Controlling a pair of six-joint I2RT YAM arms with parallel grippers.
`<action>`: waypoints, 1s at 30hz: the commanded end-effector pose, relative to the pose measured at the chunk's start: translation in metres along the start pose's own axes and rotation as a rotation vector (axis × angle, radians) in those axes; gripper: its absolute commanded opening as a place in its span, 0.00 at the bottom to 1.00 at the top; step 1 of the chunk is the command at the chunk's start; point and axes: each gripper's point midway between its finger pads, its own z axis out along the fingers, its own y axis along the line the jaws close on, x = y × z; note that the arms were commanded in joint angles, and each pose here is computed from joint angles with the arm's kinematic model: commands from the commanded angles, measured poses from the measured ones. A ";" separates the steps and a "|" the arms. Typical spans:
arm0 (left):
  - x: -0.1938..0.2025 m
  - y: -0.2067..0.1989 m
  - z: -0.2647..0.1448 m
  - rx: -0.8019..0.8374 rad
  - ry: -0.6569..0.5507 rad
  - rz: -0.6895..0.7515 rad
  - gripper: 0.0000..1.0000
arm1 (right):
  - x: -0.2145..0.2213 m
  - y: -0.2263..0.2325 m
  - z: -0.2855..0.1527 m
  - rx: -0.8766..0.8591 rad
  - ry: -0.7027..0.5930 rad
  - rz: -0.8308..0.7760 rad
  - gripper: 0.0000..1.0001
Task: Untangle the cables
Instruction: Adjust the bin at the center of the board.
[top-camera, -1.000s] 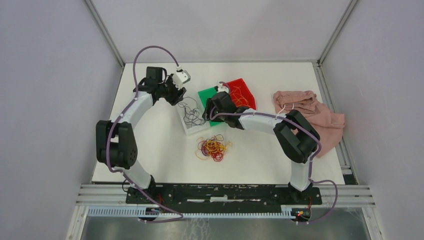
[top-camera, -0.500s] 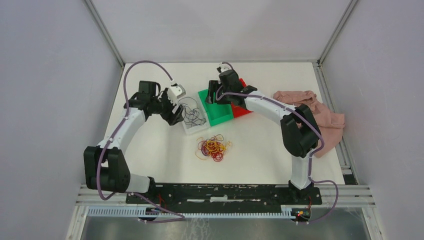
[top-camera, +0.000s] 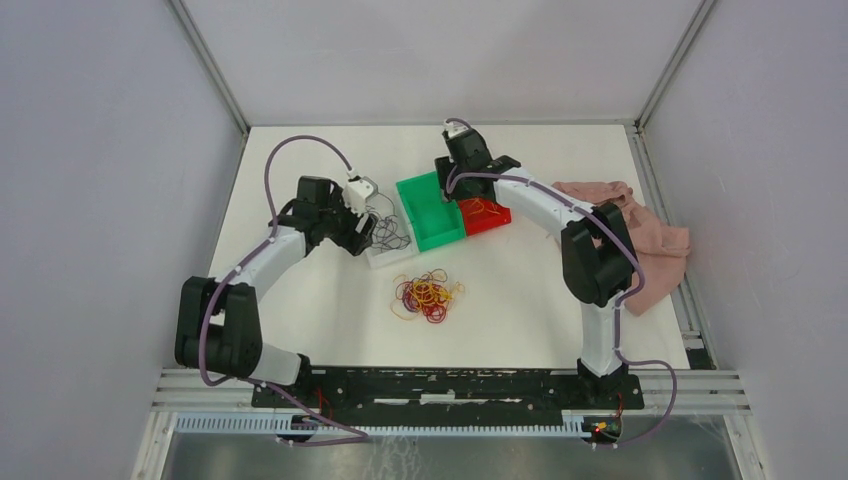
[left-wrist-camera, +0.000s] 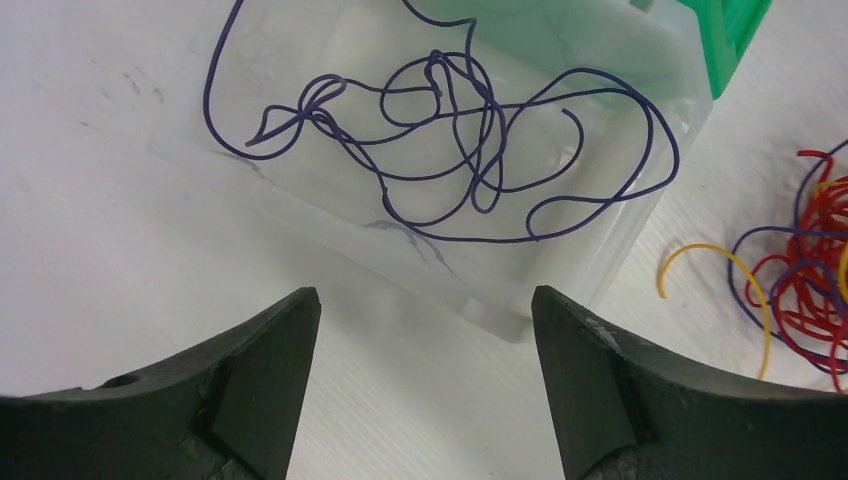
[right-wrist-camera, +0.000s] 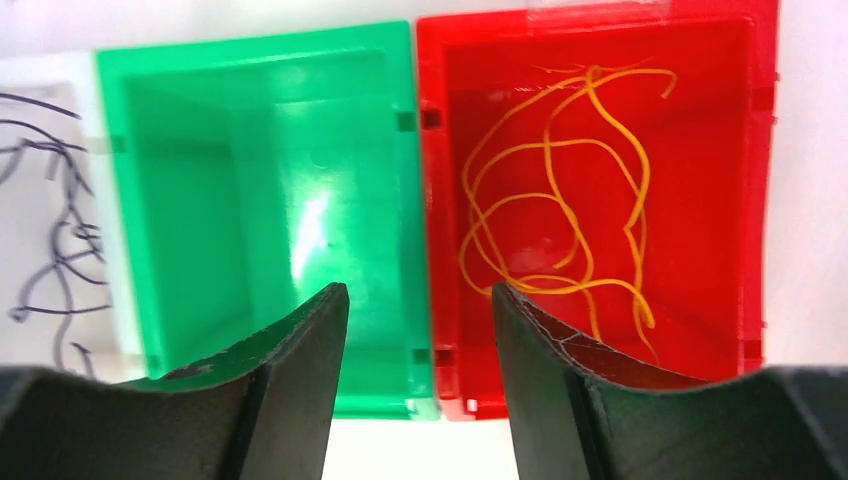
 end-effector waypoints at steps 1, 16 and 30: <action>-0.006 0.026 0.009 -0.096 -0.021 0.099 0.83 | 0.005 -0.026 0.003 0.097 0.001 -0.032 0.60; -0.027 0.062 0.047 -0.087 0.011 0.322 0.73 | 0.032 -0.031 -0.020 0.078 -0.075 0.122 0.43; -0.061 0.043 0.012 -0.018 -0.070 0.308 1.00 | 0.006 -0.017 -0.020 0.026 -0.058 0.090 0.57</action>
